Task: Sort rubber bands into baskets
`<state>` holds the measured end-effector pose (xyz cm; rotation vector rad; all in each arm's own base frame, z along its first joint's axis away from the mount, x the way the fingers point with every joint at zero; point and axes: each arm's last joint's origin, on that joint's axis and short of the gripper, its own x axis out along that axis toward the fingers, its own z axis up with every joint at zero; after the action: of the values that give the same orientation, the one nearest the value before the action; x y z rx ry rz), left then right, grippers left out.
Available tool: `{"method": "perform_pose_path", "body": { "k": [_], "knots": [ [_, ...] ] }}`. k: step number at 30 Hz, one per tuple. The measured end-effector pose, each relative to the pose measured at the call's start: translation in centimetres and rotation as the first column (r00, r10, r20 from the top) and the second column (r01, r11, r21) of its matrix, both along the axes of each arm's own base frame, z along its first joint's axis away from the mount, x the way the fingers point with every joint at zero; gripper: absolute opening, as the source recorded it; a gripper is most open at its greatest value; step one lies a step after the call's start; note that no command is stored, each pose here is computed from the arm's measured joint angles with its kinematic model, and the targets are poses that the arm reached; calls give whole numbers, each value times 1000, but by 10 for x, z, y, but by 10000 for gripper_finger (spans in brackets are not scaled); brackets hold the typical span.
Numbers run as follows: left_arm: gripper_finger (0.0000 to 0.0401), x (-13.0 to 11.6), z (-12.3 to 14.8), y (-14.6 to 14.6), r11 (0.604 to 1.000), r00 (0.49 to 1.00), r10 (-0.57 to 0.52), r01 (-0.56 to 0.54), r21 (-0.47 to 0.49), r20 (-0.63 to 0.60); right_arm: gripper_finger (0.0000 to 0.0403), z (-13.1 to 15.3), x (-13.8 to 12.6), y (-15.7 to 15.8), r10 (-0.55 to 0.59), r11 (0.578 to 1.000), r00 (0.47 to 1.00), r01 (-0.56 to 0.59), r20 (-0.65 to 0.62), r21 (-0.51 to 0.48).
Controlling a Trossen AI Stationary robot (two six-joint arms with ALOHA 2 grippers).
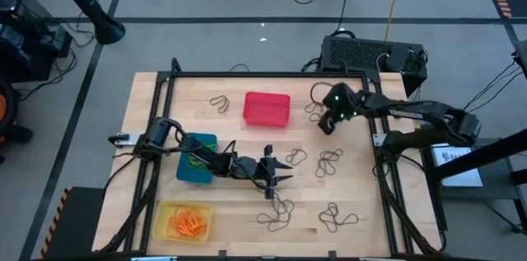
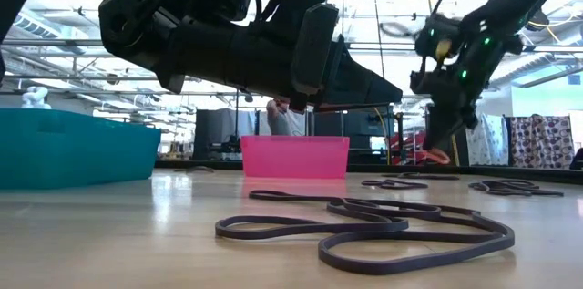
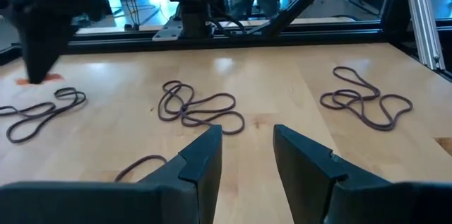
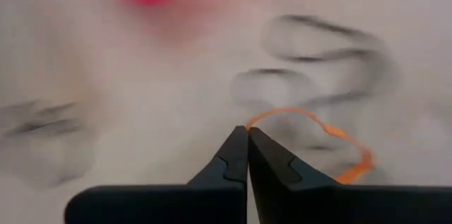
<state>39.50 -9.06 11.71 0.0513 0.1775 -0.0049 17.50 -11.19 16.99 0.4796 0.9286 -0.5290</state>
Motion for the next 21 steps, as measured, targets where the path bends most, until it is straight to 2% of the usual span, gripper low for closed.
{"method": "perform_pose_path", "body": {
  "k": [2, 4, 8, 12, 17, 19, 21],
  "knots": [
    [136, 0, 0, 0, 1000, 1000, -4, 4, 23, 1, 1, 6, 7, 17, 109, 991, 991, -114, 77, 65],
    [136, 0, 0, 0, 998, 1000, -12, 12, 55, 3, 1, 10, 14, 35, 213, 964, 966, -231, 144, 130],
    [136, 0, 1, -4, 990, 997, -82, 81, 112, 5, 0, 12, 29, 74, 362, 903, 910, -396, 201, 167],
    [136, 3, 8, -13, 973, 990, -140, 131, 192, 31, 0, 14, 40, 112, 481, 834, 838, -528, 257, 160],
    [136, 9, 17, -28, 951, 981, -183, 160, 263, 63, 0, 23, 49, 151, 564, 751, 731, -647, 384, 128],
    [136, 11, 18, -32, 944, 979, -195, 169, 285, 65, 0, 27, 51, 163, 585, 725, 686, -681, 432, 99],
    [136, 11, 19, -35, 935, 977, -205, 175, 310, 66, 0, 28, 50, 173, 597, 711, 667, -697, 446, 91]
  ]
}}
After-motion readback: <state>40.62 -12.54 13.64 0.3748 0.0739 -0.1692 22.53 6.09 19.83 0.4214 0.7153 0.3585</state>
